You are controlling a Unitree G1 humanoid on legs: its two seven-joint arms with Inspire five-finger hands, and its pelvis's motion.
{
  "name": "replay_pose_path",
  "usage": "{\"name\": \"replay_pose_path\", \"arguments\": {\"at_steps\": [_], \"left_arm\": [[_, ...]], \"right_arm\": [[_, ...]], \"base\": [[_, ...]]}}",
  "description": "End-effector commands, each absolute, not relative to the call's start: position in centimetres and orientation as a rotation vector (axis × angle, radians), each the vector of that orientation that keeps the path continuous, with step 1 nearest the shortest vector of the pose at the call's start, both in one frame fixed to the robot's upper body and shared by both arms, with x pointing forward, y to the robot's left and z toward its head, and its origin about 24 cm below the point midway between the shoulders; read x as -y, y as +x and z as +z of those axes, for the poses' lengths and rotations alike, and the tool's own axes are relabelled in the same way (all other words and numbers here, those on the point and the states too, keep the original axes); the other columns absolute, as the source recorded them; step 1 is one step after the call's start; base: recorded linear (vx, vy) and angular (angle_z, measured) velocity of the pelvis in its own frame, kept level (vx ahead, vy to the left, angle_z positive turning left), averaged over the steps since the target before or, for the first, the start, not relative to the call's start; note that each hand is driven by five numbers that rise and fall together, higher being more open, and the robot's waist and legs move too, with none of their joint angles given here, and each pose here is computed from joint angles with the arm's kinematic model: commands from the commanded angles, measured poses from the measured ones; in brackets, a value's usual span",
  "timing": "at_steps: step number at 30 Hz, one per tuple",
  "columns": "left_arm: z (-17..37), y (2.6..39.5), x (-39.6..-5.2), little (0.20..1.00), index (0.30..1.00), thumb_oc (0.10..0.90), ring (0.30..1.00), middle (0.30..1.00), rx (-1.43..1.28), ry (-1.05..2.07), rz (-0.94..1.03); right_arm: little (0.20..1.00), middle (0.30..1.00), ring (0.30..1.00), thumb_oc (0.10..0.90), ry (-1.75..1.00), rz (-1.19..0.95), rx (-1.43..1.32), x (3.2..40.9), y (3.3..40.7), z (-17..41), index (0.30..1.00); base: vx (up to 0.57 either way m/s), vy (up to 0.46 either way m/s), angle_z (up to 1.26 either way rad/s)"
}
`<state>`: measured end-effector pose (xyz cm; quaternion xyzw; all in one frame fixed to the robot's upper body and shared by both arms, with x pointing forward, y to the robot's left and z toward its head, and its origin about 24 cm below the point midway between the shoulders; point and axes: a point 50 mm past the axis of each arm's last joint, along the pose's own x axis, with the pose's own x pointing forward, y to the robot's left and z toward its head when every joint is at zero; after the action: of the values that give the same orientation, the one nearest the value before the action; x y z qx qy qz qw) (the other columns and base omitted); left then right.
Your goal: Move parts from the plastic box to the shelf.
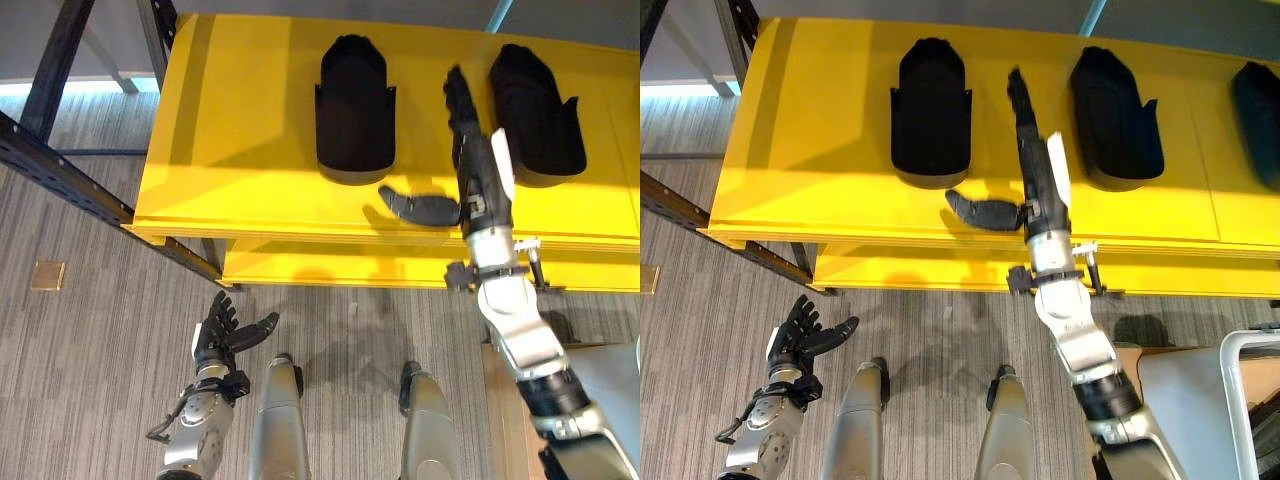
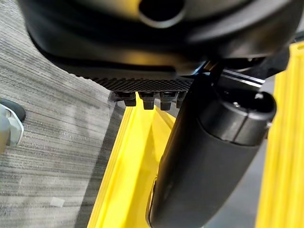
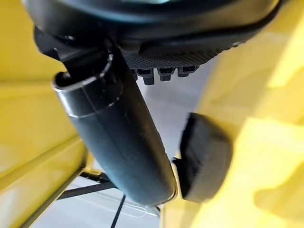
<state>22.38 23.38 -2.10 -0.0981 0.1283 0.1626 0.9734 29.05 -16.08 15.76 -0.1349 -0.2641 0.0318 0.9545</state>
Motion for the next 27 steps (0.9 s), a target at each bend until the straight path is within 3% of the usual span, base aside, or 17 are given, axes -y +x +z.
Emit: {"name": "replay_pose_path", "arguments": {"at_steps": [1,15,27], "left_arm": [[0.3,22.8,-23.9,1.000,1.000,0.900,1.000,1.000,-0.116,-0.142,0.289],[-1.3,21.6,-23.7,1.000,1.000,0.900,1.000,1.000,-0.152,-0.165,0.263],[-1.8,21.5,-22.1,1.000,1.000,0.900,1.000,1.000,-0.149,-0.209,0.209]], "right_arm": [[1.000,1.000,1.000,0.900,-0.159,0.059,0.862,17.3,26.6,21.3,1.000],[1.000,1.000,1.000,0.900,0.075,0.064,0.497,20.9,22.9,12.3,1.000],[1.000,1.000,1.000,0.900,0.047,0.032,0.286,22.9,21.1,8.1,1.000]], "base": [[0.02,-0.015,-0.14],[0.02,-0.053,-0.21],[-0.03,-0.145,0.06]]}}
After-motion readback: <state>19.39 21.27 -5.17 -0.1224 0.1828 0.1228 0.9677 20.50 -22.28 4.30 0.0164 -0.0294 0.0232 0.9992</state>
